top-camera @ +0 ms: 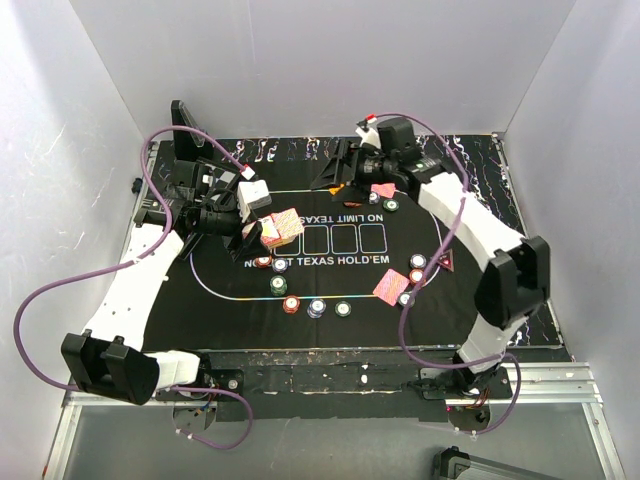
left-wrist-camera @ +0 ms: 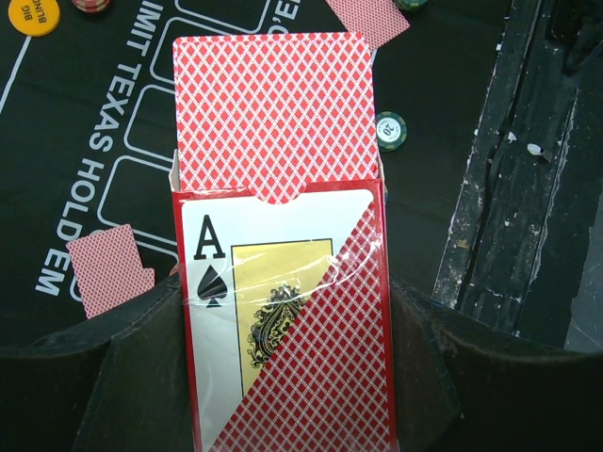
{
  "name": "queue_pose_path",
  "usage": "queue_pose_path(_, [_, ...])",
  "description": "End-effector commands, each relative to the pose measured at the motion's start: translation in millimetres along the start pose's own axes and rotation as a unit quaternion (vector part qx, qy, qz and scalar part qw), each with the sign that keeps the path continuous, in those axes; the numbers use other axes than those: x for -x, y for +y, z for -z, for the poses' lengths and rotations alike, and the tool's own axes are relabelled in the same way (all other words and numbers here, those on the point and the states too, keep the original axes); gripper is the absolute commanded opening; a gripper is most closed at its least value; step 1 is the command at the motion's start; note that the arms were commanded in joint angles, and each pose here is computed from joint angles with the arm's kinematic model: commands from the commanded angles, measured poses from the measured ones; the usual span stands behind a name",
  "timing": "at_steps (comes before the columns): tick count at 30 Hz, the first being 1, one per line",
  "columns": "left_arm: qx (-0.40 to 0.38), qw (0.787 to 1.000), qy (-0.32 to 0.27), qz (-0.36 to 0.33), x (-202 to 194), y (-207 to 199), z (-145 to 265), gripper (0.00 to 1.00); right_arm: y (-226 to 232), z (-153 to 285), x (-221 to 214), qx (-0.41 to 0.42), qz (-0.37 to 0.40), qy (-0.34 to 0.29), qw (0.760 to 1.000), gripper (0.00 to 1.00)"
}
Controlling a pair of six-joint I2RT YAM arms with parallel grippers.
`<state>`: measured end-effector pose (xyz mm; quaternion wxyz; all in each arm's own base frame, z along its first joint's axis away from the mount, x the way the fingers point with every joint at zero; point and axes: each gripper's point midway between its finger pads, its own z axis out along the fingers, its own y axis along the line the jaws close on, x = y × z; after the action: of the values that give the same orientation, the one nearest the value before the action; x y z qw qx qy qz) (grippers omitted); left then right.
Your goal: Distribute texas hold em gaming equipment
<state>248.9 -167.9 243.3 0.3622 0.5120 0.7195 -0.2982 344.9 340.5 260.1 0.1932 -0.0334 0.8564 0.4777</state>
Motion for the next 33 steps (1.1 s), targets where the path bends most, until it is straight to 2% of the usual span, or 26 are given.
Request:
queue_pose_path(1, [-0.003,0.999,-0.025,-0.023,12.3,0.3,-0.5,0.00,23.1,23.3,-12.3,0.057,0.012,-0.006,0.998,0.91])
queue_pose_path(5, [-0.002,0.999,-0.024,-0.025,12.1,3.8,-2.7,0.00,43.9,32.8,-23.3,0.108,0.019,-0.005,0.994,0.91])
queue_pose_path(8, [-0.001,0.999,-0.022,-0.025,12.7,6.1,-3.0,0.00,58.0,24.4,-38.1,0.132,0.027,0.020,0.991,0.91])
queue_pose_path(20, [0.003,0.999,-0.028,-0.027,20.3,10.6,-2.2,0.00,69.0,-16.0,-69.2,0.155,0.026,0.086,0.984,0.92])
queue_pose_path(29, [0.005,0.999,-0.033,-0.031,25.1,10.5,0.3,0.00,62.3,-23.1,-73.1,0.154,0.014,0.099,0.983,0.65])
queue_pose_path(33, [0.004,0.999,-0.034,-0.031,25.0,10.8,-0.3,0.00,63.6,-19.4,-70.6,0.154,0.014,0.093,0.984,0.57])
